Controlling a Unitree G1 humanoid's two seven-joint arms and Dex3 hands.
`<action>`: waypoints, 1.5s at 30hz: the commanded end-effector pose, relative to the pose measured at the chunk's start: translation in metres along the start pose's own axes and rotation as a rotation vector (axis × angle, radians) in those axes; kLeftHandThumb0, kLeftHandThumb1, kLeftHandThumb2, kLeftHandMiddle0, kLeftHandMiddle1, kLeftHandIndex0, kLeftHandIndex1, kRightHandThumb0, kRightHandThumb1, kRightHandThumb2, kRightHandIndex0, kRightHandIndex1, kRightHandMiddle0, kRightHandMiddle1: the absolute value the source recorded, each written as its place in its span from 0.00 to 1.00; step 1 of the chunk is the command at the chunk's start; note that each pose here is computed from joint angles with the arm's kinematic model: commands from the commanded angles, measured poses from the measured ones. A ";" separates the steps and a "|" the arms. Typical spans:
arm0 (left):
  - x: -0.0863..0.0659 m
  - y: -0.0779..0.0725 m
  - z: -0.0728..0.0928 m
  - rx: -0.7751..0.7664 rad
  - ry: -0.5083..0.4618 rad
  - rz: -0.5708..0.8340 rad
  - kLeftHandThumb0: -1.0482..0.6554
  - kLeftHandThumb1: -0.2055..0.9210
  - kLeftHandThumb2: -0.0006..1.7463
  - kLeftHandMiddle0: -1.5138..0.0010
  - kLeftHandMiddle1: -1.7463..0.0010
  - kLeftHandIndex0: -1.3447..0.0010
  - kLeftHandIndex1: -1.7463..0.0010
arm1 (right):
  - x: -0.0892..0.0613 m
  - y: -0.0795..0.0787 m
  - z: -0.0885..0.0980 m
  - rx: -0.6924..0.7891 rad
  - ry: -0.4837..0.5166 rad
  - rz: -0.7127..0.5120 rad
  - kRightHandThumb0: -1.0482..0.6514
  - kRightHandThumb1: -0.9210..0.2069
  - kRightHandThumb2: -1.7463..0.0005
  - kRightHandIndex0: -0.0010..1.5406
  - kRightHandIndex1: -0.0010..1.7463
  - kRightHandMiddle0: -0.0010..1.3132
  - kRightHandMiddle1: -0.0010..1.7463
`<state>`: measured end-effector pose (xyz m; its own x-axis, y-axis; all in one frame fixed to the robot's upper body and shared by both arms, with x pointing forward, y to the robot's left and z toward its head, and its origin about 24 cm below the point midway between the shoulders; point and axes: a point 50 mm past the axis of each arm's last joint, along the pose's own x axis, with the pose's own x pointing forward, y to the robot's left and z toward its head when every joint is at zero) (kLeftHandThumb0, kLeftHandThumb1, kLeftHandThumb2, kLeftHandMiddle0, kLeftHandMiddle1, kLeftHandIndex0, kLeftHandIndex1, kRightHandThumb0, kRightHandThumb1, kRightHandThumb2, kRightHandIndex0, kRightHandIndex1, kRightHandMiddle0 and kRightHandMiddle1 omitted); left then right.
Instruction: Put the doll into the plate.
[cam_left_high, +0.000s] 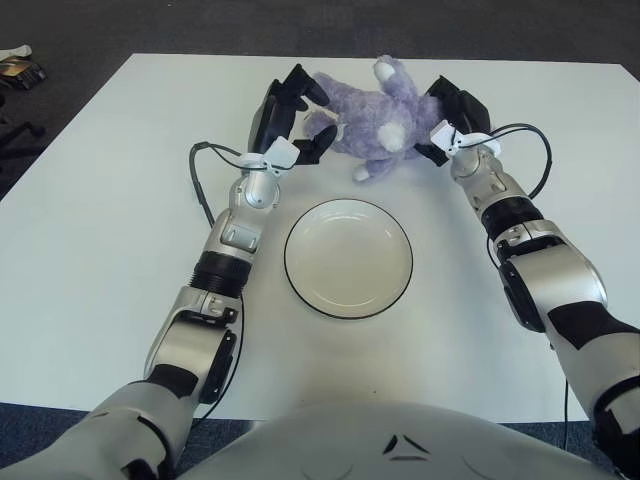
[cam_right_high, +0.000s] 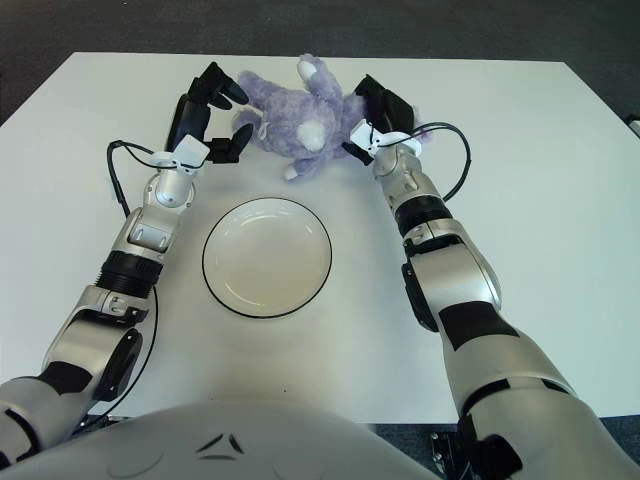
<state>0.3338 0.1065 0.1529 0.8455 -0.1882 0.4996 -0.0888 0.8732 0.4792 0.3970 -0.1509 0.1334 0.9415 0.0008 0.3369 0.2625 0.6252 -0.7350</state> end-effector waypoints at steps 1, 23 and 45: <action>0.003 0.005 0.000 0.028 -0.012 0.012 0.38 0.68 0.57 0.92 0.00 0.69 0.00 | 0.002 -0.006 0.013 0.035 -0.055 -0.080 0.62 0.94 0.00 0.67 0.86 0.56 1.00; 0.001 0.015 -0.019 0.095 0.057 0.072 0.38 0.71 0.55 0.91 0.00 0.71 0.00 | -0.008 -0.019 0.033 0.085 -0.156 -0.158 0.62 0.91 0.00 0.62 0.92 0.54 1.00; -0.001 0.053 -0.032 0.125 0.130 0.224 0.61 0.74 0.51 0.75 0.10 0.79 0.00 | -0.036 -0.034 0.055 0.065 -0.265 -0.192 0.62 0.90 0.02 0.63 0.89 0.53 1.00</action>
<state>0.3443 0.1585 0.1486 0.8702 0.0264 0.4920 -0.2892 0.8358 0.4667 0.3483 -0.1280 0.1734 0.8014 0.0777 0.5931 0.3890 0.6855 -0.6155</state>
